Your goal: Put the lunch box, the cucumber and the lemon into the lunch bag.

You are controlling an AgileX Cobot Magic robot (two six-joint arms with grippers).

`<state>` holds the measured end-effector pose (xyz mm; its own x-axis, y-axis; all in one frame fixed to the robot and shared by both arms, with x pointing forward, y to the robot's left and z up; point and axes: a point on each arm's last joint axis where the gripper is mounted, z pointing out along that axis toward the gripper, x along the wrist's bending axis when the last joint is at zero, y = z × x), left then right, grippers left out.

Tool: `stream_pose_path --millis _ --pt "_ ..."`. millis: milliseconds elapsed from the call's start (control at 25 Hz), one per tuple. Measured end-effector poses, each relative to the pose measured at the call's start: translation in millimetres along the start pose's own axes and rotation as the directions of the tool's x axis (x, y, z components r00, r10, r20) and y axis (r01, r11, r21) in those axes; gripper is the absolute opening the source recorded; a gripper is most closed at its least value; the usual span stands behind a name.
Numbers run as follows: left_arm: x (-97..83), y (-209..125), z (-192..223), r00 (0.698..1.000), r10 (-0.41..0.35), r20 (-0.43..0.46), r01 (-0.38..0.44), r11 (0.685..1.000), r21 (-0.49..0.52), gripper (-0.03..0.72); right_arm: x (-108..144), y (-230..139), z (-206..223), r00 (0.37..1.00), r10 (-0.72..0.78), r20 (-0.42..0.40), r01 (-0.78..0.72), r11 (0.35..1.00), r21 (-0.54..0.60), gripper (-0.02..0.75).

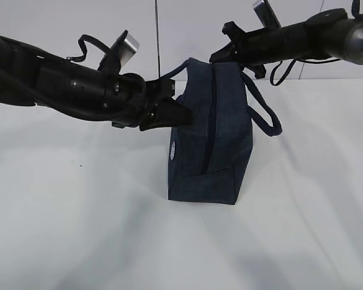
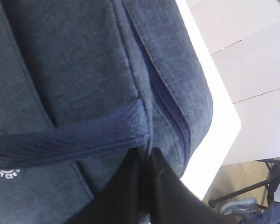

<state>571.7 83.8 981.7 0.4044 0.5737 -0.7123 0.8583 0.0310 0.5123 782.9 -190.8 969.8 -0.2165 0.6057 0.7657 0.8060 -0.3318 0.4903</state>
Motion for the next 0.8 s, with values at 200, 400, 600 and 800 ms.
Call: stream_pose_path --millis 200,400,600,800 --pt "0.1 0 0 1.000 0.001 -0.001 -0.001 1.000 0.001 -0.005 -14 -2 6 1.000 0.016 -0.008 -0.016 1.000 0.023 0.007" --pt "0.6 0 0 1.000 0.002 -0.007 -0.002 1.000 -0.002 -0.005 -19 -5 12 0.999 0.015 -0.038 -0.012 0.998 0.064 0.007" --pt "5.0 3 0 0.999 0.004 -0.052 -0.006 1.000 -0.027 -0.005 -17 -1 4 0.998 -0.047 -0.032 0.050 0.994 0.100 0.007" --pt "12.2 7 -2 0.992 0.003 -0.125 -0.012 0.998 -0.069 -0.005 -16 5 -7 0.994 -0.107 -0.027 0.110 0.983 0.144 0.007"
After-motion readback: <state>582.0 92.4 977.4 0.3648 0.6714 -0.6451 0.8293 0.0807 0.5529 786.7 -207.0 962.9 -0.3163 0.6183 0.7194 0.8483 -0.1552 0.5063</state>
